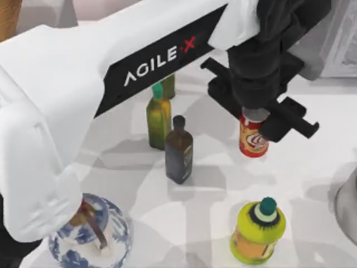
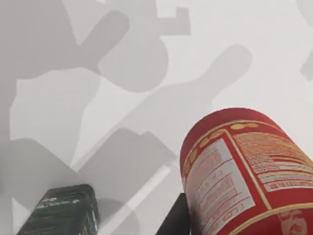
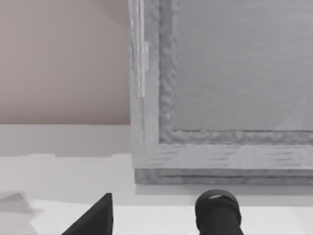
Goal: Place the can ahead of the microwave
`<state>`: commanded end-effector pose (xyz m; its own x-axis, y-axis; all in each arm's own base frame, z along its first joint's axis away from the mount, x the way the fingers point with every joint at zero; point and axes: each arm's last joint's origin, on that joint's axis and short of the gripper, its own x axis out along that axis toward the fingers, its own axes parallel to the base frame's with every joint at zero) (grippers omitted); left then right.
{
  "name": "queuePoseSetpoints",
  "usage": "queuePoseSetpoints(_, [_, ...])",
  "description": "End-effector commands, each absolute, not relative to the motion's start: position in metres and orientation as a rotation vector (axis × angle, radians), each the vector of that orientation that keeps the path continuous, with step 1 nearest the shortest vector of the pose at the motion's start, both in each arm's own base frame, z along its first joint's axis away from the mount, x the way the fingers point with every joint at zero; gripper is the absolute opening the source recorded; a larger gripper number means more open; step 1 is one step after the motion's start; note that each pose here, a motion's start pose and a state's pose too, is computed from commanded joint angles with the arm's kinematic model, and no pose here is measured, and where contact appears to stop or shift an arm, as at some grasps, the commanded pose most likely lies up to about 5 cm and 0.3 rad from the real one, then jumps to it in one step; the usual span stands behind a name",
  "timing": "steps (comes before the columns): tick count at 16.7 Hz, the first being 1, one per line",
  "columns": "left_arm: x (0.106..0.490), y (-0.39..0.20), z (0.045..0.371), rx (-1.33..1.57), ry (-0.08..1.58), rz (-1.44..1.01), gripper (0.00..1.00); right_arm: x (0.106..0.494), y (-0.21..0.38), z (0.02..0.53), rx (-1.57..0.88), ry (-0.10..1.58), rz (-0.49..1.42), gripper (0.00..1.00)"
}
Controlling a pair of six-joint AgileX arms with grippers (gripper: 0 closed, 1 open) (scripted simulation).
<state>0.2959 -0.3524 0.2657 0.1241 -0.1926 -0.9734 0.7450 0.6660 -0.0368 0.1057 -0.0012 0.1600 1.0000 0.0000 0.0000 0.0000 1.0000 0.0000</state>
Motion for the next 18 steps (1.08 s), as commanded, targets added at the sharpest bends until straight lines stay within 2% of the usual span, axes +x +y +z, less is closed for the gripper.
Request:
queuePoseSetpoints(4, [0.29,-0.272,0.323,0.484,1.198,-0.741,0.0,0.106,-0.001,0.16,0.0,0.0,0.0,1.0])
queuePoseSetpoints(7, [0.288,-0.188,0.333,0.451,1.223,-0.663,0.0,0.106,-0.001,0.16,0.0,0.0,0.0,1.0])
queuePoseSetpoints(10, [0.28,-0.097,0.316,0.393,1.308,-0.533,0.0,0.106,-0.001,0.16,0.0,0.0,0.0,1.0])
queuePoseSetpoints(14, [0.257,0.007,0.274,0.257,1.441,-0.35,0.0,0.106,-0.001,0.16,0.0,0.0,0.0,1.0])
queuePoseSetpoints(18, [0.234,0.091,0.239,0.115,1.474,-0.168,0.0,0.106,-0.001,0.16,0.0,0.0,0.0,1.0])
